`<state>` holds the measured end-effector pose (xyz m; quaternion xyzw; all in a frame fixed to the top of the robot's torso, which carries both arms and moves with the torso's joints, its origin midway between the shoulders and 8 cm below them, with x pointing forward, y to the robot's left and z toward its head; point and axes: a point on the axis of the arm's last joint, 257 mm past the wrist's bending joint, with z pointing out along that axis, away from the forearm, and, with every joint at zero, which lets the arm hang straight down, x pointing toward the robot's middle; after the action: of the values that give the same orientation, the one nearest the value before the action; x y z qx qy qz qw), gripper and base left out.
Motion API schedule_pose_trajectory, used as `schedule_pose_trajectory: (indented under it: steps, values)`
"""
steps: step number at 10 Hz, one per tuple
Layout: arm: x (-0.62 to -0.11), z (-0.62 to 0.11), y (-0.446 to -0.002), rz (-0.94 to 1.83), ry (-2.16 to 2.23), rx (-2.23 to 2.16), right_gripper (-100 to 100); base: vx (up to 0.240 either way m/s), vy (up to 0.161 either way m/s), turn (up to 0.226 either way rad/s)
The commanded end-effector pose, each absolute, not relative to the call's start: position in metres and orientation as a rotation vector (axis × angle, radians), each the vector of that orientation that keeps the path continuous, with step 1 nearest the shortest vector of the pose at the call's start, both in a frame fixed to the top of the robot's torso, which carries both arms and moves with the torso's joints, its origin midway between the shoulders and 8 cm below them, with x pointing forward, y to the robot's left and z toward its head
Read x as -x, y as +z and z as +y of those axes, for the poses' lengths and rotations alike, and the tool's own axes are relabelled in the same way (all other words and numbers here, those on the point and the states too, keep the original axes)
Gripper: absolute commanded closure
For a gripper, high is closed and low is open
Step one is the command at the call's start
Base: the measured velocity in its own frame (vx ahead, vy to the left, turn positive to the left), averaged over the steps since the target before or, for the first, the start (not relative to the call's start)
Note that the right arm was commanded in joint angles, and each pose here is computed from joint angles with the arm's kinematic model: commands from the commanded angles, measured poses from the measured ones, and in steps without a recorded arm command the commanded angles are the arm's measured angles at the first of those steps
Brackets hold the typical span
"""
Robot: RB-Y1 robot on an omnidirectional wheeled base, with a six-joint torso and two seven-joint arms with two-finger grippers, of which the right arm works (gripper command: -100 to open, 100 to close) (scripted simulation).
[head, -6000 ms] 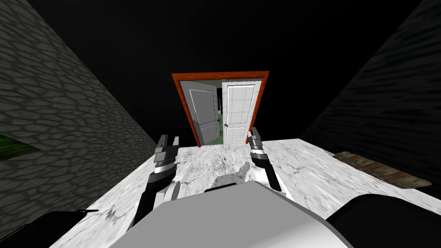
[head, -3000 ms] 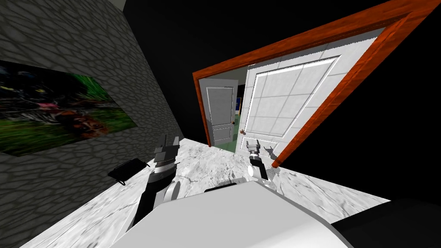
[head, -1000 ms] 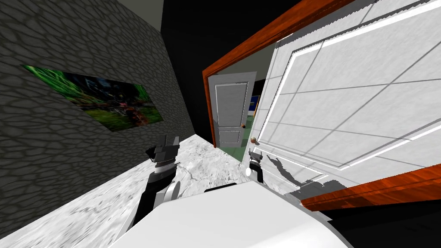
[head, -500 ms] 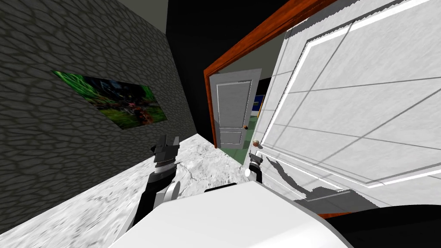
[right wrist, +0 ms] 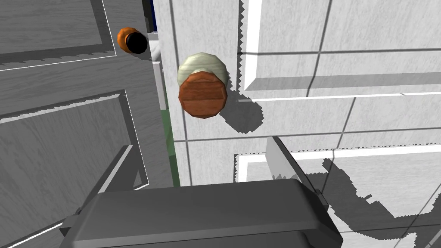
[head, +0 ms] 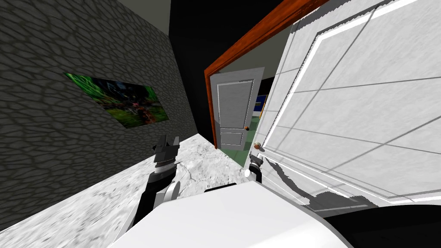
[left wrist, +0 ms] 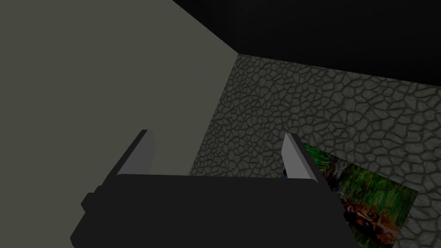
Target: Push the door open
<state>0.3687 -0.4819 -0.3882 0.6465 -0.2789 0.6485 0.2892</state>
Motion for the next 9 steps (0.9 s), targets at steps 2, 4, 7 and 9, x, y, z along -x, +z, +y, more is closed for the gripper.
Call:
schedule_pose_trajectory:
  steps: [2,4,7,9]
  values:
    - [-0.3667,-0.4894,-0.3872,-0.742,1.728,-1.718,-100,0.14,-0.151,0.024]
    - [-0.3648,-0.4924,-0.3879,-0.746,1.724,-1.717,-100,0.122,-0.163,0.019]
    - [-0.3621,-0.4932,-0.3908,-0.757,1.719,-1.72,-100,0.147,-0.133,0.018]
    - [-0.3626,-0.4933,-0.3899,-0.754,1.72,-1.719,100,0.027,-0.026,-0.003]
